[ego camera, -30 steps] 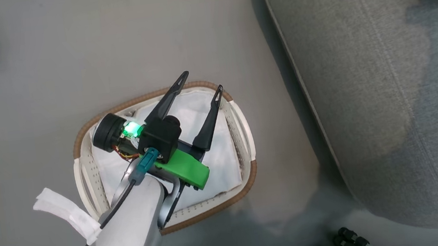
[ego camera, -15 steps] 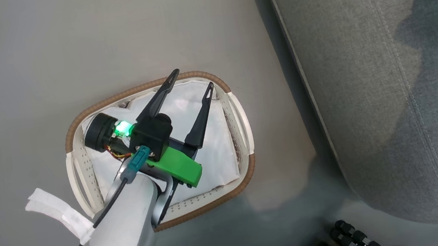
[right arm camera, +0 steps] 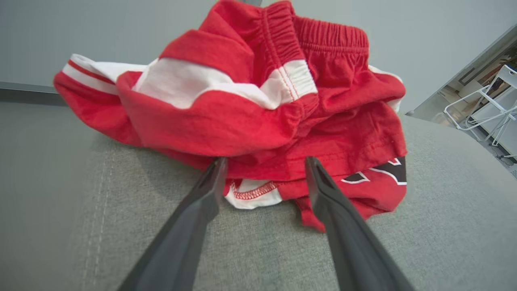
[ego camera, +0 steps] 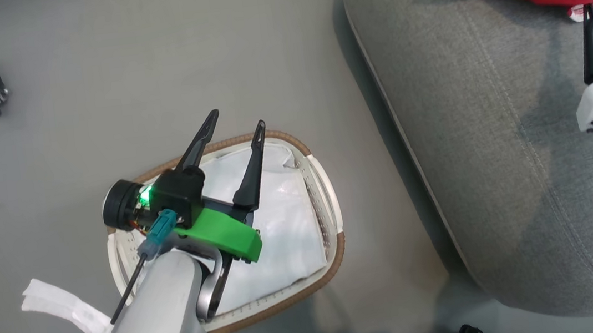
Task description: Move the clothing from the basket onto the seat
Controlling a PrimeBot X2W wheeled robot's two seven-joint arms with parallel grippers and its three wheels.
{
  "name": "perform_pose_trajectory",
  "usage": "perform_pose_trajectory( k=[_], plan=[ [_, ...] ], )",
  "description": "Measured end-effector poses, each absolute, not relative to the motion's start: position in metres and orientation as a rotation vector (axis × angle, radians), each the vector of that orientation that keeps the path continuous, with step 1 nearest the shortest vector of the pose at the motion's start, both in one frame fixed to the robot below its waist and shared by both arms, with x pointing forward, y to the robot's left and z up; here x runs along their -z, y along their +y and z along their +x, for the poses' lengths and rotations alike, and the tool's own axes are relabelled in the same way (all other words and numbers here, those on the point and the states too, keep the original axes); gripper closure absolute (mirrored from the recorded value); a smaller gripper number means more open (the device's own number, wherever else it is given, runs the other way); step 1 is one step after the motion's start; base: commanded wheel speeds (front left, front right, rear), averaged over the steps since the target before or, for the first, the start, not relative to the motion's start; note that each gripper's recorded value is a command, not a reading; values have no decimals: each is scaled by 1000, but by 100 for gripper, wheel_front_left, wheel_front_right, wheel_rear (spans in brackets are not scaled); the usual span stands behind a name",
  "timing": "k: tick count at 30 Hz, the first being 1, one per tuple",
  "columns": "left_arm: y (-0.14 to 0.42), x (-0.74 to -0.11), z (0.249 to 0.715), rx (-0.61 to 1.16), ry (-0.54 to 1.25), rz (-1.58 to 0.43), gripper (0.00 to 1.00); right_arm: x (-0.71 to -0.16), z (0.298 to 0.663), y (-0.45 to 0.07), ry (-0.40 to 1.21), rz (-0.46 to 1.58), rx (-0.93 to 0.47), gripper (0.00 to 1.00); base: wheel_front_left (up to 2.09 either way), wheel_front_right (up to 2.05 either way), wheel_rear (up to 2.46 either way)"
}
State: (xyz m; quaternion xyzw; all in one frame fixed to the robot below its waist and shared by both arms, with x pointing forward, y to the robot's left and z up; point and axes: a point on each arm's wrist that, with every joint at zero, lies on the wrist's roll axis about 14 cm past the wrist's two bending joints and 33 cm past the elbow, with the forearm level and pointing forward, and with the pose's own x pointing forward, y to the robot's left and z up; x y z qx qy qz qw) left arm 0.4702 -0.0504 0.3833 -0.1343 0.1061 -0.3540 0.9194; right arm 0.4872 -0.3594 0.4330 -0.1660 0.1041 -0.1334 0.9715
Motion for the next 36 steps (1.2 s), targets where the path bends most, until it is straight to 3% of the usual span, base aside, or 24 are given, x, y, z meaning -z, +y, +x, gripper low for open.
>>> perform_pose_trajectory(
  k=[13,21,30,36],
  plan=[
    [-8,-431,464,555,148,-292,0,-502,472,-344,47,-327,234,0,0,0,0],
    [55,-457,459,357,85,-282,0,-537,485,-296,-71,-258,138,0,0,0,0],
    [131,-463,433,149,59,-259,0,-535,483,-222,-105,-120,10,0,0,0,0],
    [157,-461,402,80,66,-255,0,-522,457,-193,-87,-44,-35,0,0,0,0]
  ],
)
